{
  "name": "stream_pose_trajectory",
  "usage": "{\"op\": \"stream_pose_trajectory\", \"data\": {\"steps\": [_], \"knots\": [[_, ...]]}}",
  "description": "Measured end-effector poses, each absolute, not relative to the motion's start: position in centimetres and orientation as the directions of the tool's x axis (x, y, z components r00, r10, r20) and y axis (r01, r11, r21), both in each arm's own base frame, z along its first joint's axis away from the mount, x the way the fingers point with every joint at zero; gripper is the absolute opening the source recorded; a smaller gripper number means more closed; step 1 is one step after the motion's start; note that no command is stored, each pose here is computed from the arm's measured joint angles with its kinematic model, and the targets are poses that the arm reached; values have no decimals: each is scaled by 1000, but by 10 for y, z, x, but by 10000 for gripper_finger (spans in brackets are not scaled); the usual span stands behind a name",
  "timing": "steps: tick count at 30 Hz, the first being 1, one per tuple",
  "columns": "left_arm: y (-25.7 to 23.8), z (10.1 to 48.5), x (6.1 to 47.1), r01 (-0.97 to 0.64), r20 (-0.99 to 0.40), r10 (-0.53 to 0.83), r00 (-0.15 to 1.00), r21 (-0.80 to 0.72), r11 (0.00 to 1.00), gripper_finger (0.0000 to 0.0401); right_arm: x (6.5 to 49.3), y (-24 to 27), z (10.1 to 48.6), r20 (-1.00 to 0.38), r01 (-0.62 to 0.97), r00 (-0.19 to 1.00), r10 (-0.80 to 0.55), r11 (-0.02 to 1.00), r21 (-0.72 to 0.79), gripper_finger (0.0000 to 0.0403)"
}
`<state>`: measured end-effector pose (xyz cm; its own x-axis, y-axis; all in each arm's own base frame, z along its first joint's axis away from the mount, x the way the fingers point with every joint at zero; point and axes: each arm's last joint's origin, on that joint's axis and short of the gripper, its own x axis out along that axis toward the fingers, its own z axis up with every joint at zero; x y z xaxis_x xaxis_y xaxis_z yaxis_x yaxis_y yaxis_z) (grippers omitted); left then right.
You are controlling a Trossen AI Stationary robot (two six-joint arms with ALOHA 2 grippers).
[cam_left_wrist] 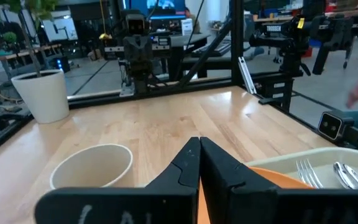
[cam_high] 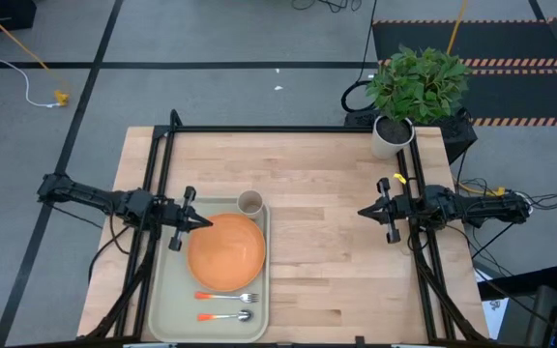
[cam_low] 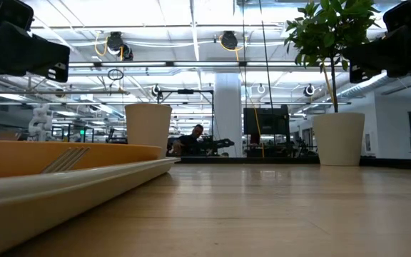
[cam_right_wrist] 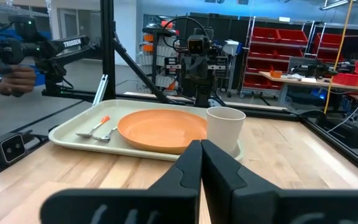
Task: Pick and place plate/cup/fork/spoon on tray
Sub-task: Return to Home Position
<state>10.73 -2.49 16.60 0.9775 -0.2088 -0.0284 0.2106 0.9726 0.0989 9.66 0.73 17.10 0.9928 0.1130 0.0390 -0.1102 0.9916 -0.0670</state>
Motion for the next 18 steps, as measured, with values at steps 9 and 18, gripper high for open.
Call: {"op": "stream_pose_trajectory", "data": {"steps": [9,18], "knots": [[-18,169,98,162,19,-165,986,114,980,7,97,7,171,39,-110,993,113,992,-67,0],[-13,169,96,122,22,-125,992,97,988,8,97,7,171,39,-110,993,113,992,-68,0]]}}
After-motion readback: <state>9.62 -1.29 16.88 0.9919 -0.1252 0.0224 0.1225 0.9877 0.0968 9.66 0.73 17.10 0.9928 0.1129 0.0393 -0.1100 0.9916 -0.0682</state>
